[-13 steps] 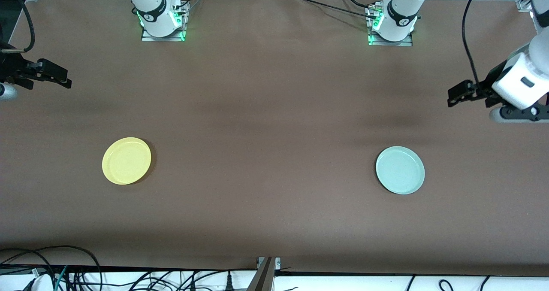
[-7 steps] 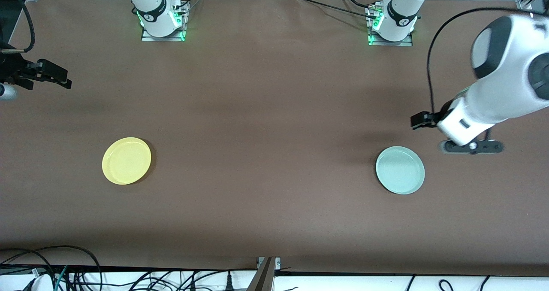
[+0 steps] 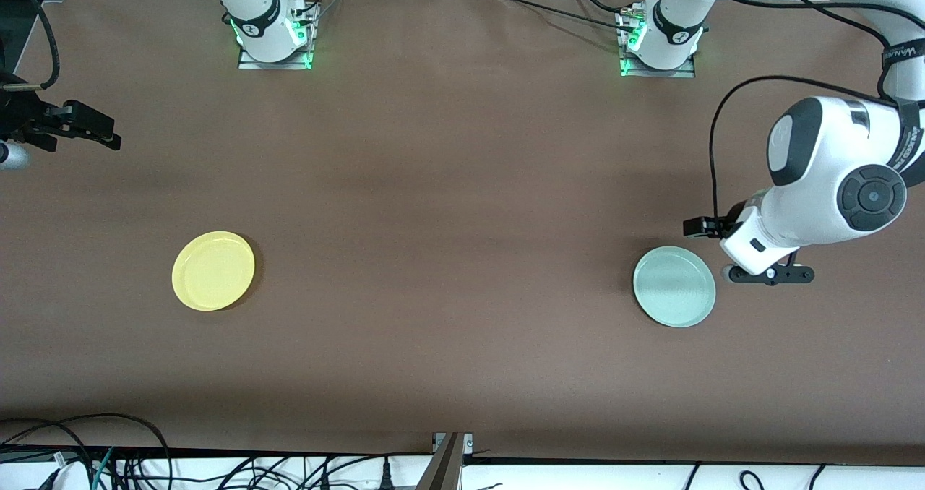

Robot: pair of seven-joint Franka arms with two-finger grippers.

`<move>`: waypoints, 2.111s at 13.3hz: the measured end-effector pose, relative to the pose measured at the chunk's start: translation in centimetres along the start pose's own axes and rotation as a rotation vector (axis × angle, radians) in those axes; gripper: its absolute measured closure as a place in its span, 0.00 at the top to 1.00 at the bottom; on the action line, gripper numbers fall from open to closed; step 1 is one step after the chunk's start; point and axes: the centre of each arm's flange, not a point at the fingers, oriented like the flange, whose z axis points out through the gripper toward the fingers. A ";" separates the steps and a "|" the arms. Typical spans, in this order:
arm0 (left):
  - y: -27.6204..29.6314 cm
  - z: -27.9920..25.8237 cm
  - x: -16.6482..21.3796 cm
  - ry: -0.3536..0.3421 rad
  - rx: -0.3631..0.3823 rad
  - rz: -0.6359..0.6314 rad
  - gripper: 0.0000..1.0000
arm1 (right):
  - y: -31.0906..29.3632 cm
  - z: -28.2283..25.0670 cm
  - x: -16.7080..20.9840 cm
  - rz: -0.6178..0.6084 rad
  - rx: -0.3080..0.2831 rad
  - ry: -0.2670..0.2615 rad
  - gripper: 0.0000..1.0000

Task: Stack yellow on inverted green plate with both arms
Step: 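Move the left gripper down to the green plate's rim, then close the left gripper on the green plate's rim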

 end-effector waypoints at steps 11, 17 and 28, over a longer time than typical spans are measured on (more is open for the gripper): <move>-7.1 18.4 3.2 0.234 -0.011 0.018 1.00 | 0.5 0.1 0.0 0.009 0.001 -0.001 1.00; -9.1 18.6 4.6 0.249 -0.004 0.047 1.00 | 0.5 0.1 0.0 0.010 0.001 -0.002 1.00; -9.6 19.3 5.1 0.246 0.005 0.111 0.71 | 0.5 0.2 0.1 0.009 0.001 -0.004 1.00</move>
